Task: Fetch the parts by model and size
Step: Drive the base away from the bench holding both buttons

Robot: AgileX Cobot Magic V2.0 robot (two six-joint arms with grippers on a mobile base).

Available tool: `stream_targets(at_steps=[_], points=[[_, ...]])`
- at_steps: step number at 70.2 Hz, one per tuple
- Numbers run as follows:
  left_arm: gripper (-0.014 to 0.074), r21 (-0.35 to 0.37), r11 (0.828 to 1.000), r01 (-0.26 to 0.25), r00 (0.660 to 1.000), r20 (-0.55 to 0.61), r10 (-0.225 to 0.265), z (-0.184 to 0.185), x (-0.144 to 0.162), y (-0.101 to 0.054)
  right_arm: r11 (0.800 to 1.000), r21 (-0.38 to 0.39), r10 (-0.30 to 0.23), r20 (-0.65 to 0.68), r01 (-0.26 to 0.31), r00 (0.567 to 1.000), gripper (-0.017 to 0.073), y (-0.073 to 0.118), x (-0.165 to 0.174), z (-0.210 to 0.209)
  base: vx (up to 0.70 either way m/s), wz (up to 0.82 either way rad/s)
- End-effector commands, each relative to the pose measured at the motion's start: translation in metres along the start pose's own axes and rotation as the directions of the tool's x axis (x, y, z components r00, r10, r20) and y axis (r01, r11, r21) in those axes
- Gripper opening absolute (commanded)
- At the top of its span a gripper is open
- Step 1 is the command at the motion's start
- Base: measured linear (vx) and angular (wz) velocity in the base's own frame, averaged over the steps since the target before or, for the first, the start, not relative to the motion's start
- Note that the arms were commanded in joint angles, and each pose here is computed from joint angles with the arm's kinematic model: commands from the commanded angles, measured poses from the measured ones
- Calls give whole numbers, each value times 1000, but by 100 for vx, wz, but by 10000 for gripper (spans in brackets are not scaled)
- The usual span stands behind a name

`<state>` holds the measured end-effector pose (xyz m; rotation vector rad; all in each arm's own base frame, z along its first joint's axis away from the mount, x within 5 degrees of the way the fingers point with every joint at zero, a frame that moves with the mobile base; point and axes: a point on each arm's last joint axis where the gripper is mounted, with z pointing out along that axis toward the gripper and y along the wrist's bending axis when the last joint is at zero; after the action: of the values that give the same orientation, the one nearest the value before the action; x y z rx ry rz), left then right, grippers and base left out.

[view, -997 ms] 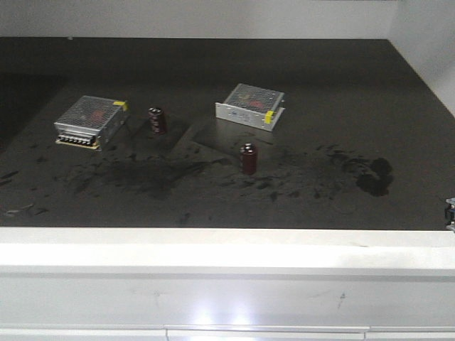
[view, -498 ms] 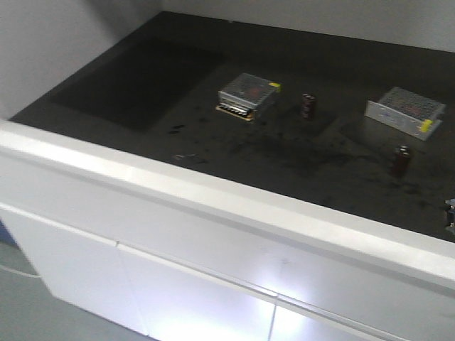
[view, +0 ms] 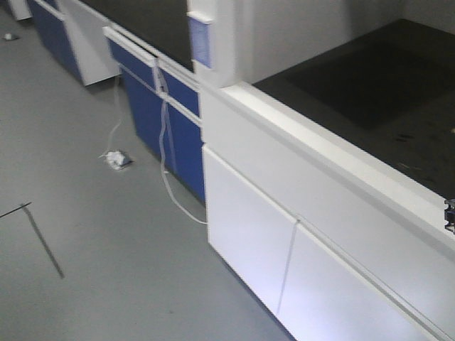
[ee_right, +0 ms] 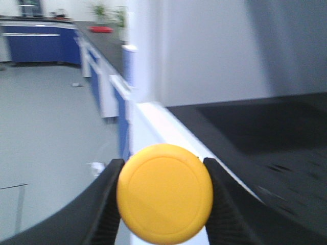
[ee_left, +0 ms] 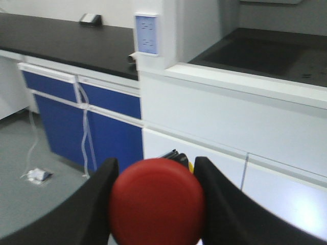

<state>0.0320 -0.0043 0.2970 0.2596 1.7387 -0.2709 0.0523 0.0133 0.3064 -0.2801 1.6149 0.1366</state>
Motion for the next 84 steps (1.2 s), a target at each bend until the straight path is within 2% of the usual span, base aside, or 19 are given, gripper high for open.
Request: stream_targets(at_steps=[1,36,60,84], points=[[-7,18,1000,-3,996,91,1,-2,-14,-2,1000,7,-9,97,8,995,-10,-1,-15,-2,-5,102],[-7,17,1000,-2,996,88,0,-2,-14,-1,1000,7,-9,97,8,995,-10,-1,-15,-2,1,93],[-7,17,1000,-2,996,88,0,-2,-14,-1,1000,7,-9,97,8,995,-10,-1,-15,-2,22,26],[-7,17,1000,-2,996,88,0,-2,-14,-1,1000,7,-9,97,8,995,-10,-1,-15,-2,46,5]])
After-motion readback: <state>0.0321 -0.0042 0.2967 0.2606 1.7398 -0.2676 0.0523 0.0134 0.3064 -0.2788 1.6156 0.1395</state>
